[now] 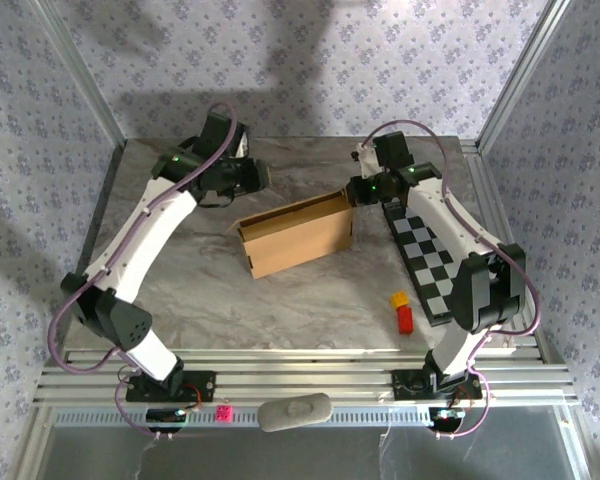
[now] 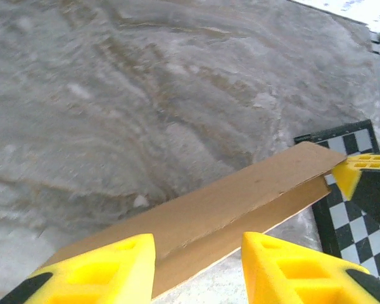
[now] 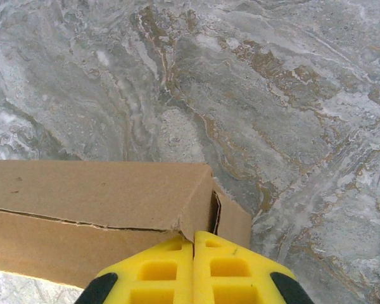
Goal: Fold the paper box
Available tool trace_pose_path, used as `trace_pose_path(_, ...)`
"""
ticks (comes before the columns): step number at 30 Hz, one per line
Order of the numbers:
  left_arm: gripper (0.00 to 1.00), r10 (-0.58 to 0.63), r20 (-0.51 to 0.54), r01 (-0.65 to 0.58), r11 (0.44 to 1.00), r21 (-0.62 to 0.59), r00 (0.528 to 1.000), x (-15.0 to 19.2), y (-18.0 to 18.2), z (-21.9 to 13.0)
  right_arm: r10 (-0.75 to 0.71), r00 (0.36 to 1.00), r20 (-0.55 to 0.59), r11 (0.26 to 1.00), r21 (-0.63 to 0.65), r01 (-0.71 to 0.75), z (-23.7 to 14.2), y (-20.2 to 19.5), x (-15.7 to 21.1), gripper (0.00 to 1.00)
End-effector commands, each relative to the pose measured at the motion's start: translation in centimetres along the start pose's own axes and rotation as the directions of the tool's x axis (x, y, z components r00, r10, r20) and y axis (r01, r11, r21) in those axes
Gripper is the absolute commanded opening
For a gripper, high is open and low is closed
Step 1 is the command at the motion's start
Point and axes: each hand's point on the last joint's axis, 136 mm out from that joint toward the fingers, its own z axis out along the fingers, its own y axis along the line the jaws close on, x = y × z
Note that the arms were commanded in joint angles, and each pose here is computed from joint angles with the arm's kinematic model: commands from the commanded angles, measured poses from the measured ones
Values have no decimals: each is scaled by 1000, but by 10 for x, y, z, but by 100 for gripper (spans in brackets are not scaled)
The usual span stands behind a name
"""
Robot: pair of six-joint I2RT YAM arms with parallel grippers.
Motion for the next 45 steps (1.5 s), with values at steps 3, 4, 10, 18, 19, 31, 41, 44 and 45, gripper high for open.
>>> trace_pose_path(3,40,60,-151,-91,974,-205,987,38,69,-4,-5,999,-43,1000,30,6,6,-3,11,0)
trace_pose_path(4,42,82,-168,-115,974,-197,982,41,72,-4,-7,999,-46,1000,27,8,6,-2,11,0)
trace_pose_path(10,46,174,-265,-235,947,-219,948,61,87,-7,-20,998,-58,1000,14,21,5,0,8,0)
trace_pose_path(18,47,273,-267,-334,917,-219,924,64,97,7,-14,997,-70,1000,3,14,5,-1,11,0)
trace_pose_path(19,46,275,-267,-334,919,-208,923,64,95,11,-14,997,-72,1000,3,14,5,-1,11,0)
trace_pose_path(31,29,248,-261,-300,936,-184,933,56,89,38,-7,997,-74,1000,0,7,6,-1,11,0)
trace_pose_path(41,29,214,-252,-261,950,-172,944,53,87,42,-5,997,-79,1000,-2,5,7,0,12,0)
trace_pose_path(44,41,184,-240,-222,964,-145,953,48,80,34,-7,997,-82,1000,-3,6,7,0,11,0)
trace_pose_path(45,43,169,-249,-205,970,-128,954,50,78,32,-6,997,-81,1000,-3,6,6,-1,11,0)
